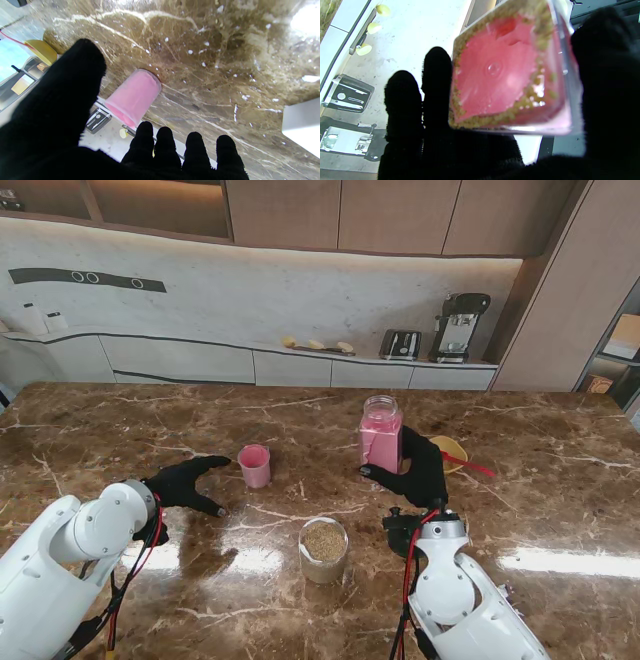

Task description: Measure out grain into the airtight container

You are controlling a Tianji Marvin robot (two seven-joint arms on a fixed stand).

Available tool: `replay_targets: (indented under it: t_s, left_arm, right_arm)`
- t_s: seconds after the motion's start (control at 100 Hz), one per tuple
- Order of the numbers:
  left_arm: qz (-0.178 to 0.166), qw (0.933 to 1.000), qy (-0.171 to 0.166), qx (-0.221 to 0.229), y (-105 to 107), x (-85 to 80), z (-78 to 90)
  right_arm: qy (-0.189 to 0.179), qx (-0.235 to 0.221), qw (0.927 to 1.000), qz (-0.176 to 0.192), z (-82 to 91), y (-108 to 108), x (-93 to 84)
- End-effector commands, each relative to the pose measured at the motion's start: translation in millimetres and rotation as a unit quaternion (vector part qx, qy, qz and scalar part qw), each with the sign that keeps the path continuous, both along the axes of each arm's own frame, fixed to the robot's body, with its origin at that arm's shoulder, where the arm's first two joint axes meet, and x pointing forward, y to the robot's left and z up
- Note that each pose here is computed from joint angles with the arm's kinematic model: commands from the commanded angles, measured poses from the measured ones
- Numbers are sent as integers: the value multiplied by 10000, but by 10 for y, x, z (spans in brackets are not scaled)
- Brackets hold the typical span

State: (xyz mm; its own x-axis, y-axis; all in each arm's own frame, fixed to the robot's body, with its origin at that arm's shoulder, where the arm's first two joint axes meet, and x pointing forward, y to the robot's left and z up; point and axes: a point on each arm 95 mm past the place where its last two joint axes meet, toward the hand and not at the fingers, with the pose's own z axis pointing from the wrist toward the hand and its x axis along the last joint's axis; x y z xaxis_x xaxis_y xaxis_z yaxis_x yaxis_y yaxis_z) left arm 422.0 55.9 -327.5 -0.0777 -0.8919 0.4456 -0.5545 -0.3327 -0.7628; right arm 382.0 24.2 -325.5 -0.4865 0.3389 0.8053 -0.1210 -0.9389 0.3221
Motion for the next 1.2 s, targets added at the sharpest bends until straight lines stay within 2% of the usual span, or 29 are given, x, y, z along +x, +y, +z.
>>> replay_targets:
  t_s: [0.0, 0.42, 0.81, 1.19]
  left_arm:
    - [-23, 9998, 181, 25, -34, -49, -123]
    - [19, 9995, 322, 56, -165, -14, -297]
    - [209, 9985, 501, 51, -221, 124, -435]
    - [320, 9983, 487, -34, -272, 279, -503]
  right_arm:
    - [77, 9, 10000, 26, -25, 7, -22]
    - [115, 16, 9999, 57, -33, 12, -28]
    - [158, 37, 9999, 60, -42, 6, -17]
    - [183, 41, 9998, 27, -49, -10, -5]
